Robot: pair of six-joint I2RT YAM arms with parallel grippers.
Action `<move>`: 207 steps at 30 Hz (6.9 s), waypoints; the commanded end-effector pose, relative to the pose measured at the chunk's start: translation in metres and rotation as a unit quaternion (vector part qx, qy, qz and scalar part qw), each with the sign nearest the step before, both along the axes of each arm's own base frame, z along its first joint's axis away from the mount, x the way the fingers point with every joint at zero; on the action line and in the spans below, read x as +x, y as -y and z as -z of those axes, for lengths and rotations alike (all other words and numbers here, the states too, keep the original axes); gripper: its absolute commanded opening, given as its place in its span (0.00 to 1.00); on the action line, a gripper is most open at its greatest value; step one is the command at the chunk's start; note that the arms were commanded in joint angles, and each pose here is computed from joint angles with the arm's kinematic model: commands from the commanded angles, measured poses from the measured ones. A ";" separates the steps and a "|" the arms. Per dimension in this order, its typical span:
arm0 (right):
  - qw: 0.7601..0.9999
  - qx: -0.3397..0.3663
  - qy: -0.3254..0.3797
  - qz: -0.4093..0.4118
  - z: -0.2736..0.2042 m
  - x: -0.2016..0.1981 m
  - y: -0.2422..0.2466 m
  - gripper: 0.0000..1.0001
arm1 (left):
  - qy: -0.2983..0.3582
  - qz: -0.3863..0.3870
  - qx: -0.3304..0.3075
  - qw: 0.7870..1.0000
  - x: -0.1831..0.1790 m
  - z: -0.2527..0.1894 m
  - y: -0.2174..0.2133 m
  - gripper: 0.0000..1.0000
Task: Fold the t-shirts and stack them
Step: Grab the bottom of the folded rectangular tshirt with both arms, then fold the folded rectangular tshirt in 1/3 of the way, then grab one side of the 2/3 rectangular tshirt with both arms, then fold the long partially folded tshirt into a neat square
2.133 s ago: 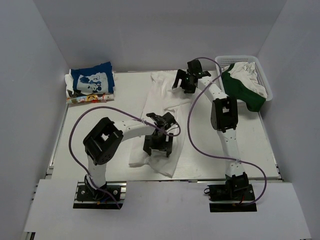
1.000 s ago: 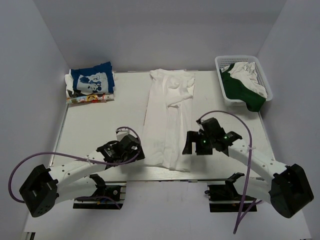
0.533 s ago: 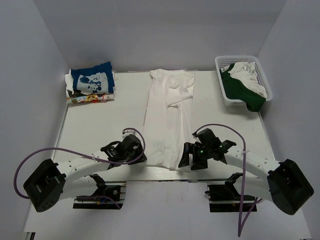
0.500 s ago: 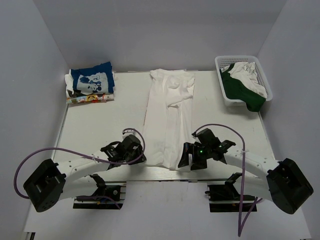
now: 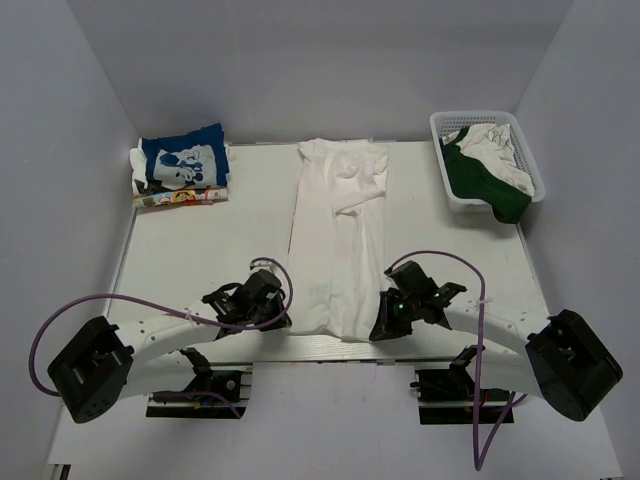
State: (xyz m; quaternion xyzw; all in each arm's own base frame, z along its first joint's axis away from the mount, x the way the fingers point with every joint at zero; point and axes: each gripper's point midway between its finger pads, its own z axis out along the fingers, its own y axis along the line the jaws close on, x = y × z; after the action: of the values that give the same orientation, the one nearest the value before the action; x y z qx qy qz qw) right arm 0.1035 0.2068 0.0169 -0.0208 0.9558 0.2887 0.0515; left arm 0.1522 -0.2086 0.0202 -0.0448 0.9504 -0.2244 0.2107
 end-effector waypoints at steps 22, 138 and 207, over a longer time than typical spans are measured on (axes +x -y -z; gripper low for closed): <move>0.948 -0.120 0.261 0.134 -0.107 0.187 0.001 0.00 | 0.096 -0.111 0.063 0.987 0.163 -0.101 0.027 0.00; 0.992 0.000 0.114 0.062 -0.013 0.191 0.003 0.00 | 0.115 0.017 0.099 0.988 0.208 -0.026 -0.007 0.00; 0.970 0.096 0.203 0.093 -0.143 0.381 0.000 0.90 | 0.184 -0.072 0.066 0.978 0.359 -0.130 0.002 1.00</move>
State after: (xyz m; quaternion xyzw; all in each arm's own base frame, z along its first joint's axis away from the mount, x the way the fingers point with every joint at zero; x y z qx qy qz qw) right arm 0.4976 0.1971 0.1198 0.0543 0.9090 0.3402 0.2346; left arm 0.5149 -0.1843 0.0968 -0.1055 0.9269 -0.0832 0.3505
